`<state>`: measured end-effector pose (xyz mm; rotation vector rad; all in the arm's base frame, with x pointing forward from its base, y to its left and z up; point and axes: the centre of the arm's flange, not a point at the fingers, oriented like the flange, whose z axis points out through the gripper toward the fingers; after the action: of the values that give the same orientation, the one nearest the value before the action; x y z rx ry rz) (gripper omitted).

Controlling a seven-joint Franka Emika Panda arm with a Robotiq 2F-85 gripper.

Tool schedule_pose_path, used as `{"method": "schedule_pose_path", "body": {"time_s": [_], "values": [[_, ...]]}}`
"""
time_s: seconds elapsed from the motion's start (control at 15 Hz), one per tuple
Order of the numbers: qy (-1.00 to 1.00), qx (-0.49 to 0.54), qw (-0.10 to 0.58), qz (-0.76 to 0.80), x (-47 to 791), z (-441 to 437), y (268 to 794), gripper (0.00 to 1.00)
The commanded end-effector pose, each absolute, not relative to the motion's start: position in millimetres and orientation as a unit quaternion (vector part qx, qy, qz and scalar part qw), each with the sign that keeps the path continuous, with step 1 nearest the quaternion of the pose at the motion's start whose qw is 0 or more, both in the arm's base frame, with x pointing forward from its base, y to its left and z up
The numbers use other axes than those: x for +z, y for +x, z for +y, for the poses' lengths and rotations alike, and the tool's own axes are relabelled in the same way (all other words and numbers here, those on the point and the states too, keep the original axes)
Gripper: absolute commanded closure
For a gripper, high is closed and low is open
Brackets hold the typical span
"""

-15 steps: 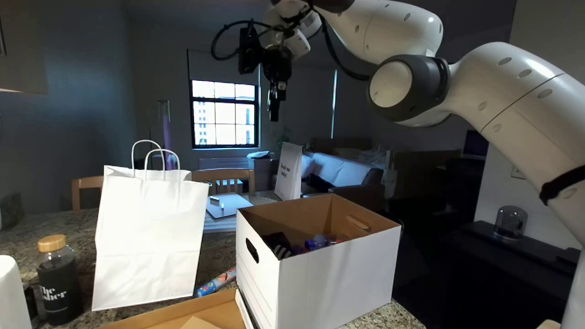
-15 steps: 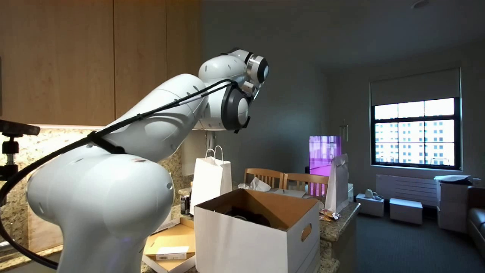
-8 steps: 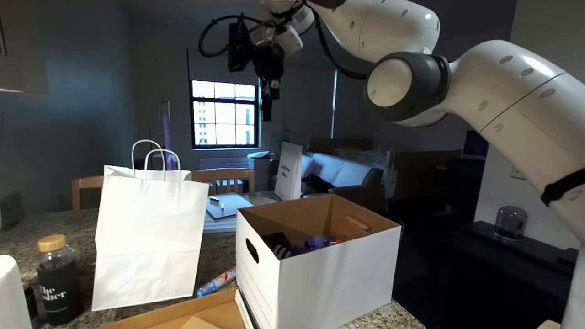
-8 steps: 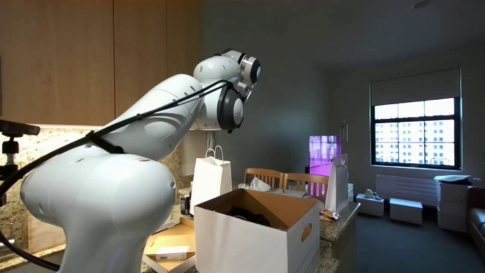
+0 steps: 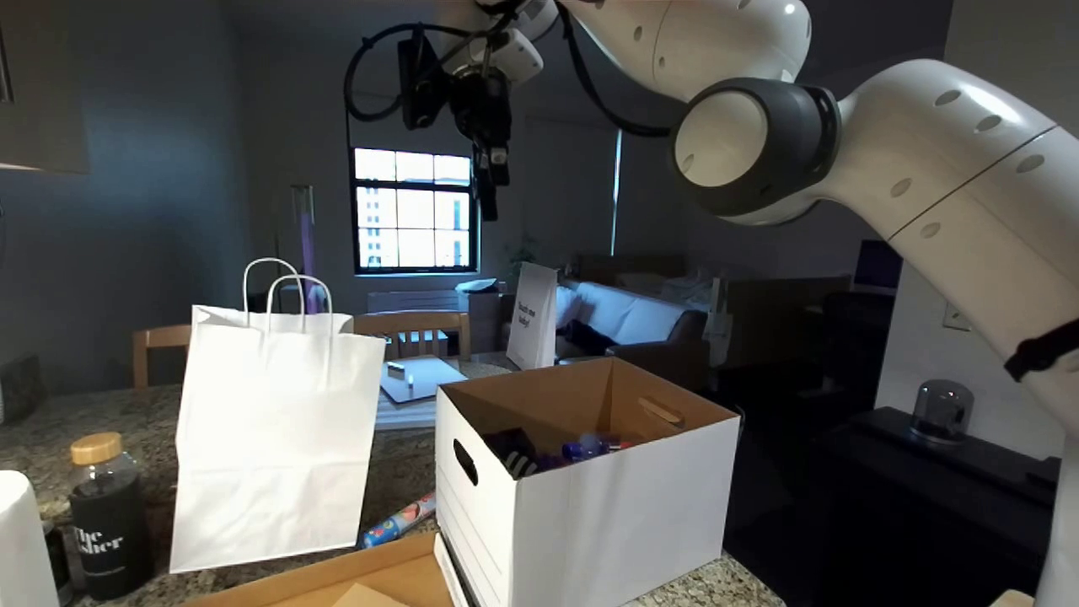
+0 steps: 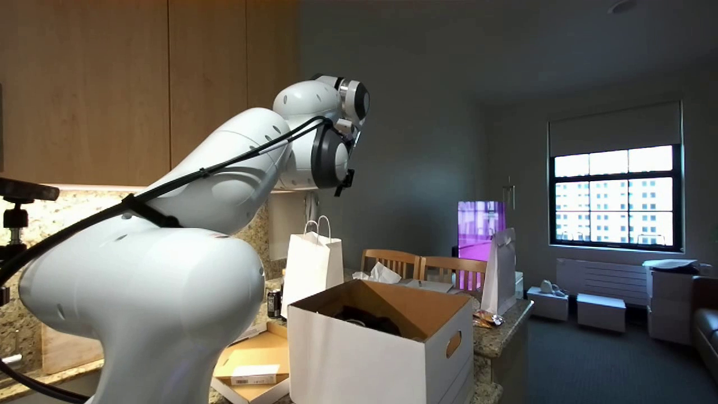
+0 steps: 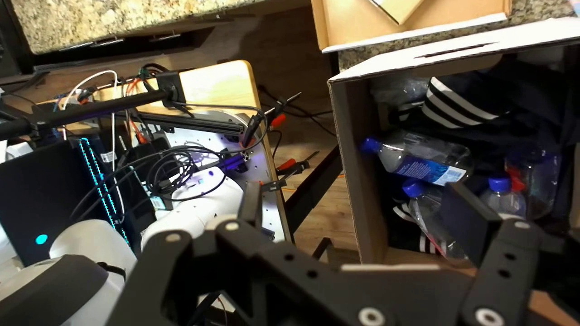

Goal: Pick the bottle in the box and put it on the table, then put it back in the box

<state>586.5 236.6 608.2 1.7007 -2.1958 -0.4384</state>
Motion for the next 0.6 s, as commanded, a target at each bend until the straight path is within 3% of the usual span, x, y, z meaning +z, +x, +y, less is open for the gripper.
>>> {"method": "schedule_pose_path", "body": {"time_s": [0.0,0.53], "values": [[0.603,-0.123,0.173,-0.769,575.5,220.0,530.6,0.00],[0.598,-0.093,0.179,-0.776,573.8,224.0,529.8,0.00]]}}
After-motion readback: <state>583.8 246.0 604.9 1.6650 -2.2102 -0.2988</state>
